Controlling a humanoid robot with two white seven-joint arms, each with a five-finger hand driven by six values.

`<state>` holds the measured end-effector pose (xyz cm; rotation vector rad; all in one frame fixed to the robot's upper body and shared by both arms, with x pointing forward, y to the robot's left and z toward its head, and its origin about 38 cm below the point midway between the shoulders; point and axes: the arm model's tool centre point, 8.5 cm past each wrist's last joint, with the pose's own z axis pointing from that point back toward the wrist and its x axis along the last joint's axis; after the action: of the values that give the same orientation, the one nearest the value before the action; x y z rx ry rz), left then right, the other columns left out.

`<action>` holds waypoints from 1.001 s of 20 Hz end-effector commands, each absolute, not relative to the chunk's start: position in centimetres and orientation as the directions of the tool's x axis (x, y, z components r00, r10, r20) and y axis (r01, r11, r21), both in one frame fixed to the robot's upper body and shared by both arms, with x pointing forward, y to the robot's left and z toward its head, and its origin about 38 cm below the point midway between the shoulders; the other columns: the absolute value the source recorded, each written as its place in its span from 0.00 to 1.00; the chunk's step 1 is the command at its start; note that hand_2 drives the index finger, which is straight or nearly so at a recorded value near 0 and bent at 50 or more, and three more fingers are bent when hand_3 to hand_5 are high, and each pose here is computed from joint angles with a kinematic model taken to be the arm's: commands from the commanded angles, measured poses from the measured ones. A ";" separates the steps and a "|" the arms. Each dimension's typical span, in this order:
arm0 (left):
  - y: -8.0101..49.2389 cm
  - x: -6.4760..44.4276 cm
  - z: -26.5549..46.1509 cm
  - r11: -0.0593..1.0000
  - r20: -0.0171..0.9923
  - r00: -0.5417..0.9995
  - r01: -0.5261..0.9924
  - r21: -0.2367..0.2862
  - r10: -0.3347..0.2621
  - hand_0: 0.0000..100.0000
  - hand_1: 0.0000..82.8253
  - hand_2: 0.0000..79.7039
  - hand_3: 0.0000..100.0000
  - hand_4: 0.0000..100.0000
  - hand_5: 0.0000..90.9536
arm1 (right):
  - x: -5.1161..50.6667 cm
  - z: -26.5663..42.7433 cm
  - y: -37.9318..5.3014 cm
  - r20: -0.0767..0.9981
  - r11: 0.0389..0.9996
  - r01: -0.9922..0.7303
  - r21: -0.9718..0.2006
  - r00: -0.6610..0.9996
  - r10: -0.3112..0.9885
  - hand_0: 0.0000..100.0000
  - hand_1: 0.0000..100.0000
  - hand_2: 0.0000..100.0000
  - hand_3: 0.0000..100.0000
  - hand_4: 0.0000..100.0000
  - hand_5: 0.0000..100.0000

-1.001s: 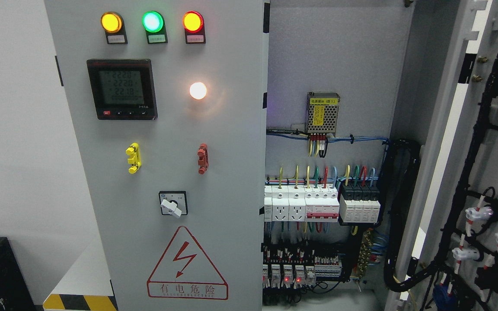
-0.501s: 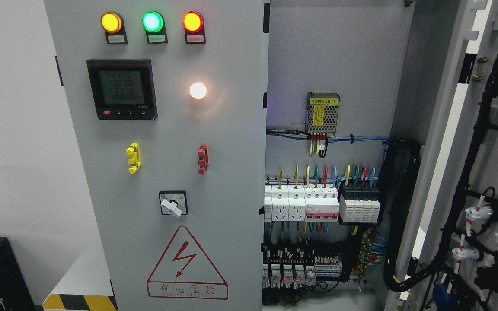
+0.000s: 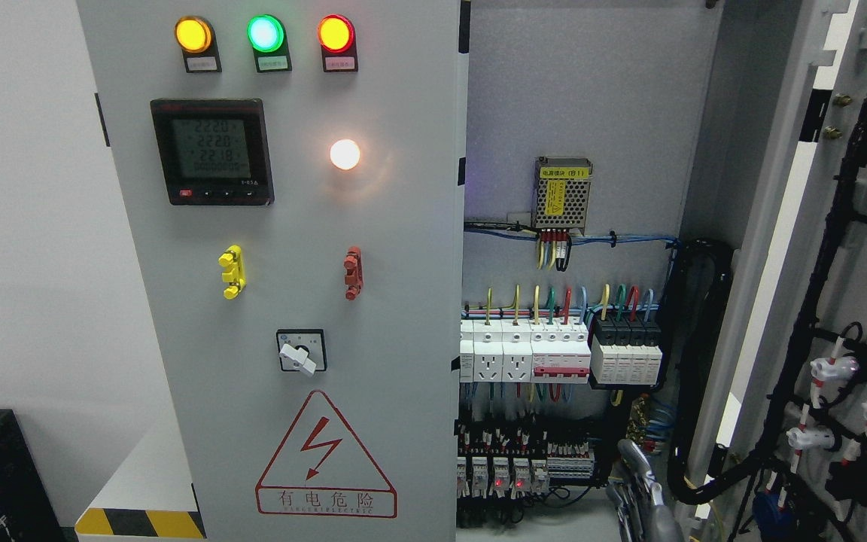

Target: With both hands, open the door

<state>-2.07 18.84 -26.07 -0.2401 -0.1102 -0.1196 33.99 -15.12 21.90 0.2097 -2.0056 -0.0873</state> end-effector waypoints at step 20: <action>18.8 -1.8 -26.1 0.964 0.127 0.986 0.133 -0.229 -0.106 0.84 0.26 0.00 0.00 0.00 0.00 | 46.9 28.6 -14.1 0.871 0.935 -0.297 0.195 -0.385 -0.304 0.00 0.00 0.00 0.00 0.00 0.00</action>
<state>-2.18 18.80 -26.08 -0.2406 -0.1003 -0.1196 42.77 -12.32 31.32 0.4862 -2.1066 0.0525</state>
